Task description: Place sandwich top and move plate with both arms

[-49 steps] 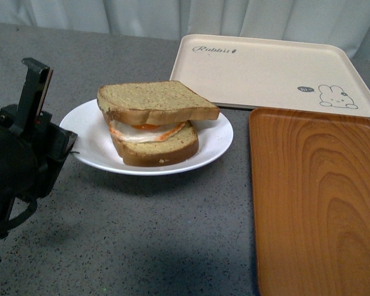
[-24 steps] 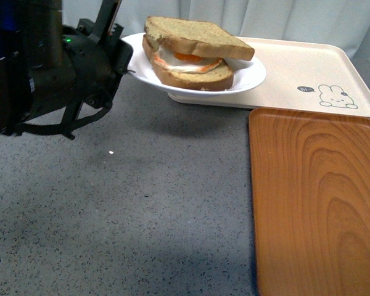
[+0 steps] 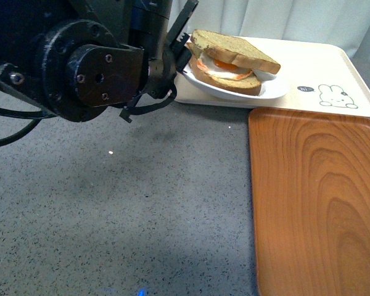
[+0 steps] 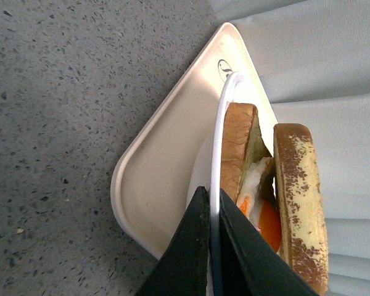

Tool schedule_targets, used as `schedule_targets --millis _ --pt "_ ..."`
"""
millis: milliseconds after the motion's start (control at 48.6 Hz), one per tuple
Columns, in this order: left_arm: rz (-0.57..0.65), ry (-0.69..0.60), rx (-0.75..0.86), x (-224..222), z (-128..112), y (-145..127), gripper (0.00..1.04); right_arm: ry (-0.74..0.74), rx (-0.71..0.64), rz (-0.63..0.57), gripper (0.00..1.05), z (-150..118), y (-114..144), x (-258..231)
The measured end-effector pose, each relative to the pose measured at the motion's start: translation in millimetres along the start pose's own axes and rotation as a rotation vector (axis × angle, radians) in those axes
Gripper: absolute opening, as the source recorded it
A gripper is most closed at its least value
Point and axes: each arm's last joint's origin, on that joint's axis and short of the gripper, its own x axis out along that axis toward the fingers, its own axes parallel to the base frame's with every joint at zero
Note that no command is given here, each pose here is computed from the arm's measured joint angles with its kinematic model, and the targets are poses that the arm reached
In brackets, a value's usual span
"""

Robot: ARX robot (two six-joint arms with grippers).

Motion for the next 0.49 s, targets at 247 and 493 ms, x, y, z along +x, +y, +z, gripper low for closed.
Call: schedule_targets --millis 247,493 --pt "0.011 -0.013 -0.006 17.5 -2.4 -4.9 0.04 0.0 0.0 0.0 0.96 0.0 0.0 0.0" --pt "0.071 0.008 0.036 19.4 0.0 7.9 0.3 0.0 0.0 0.0 0.96 0.0 0.0 0.0"
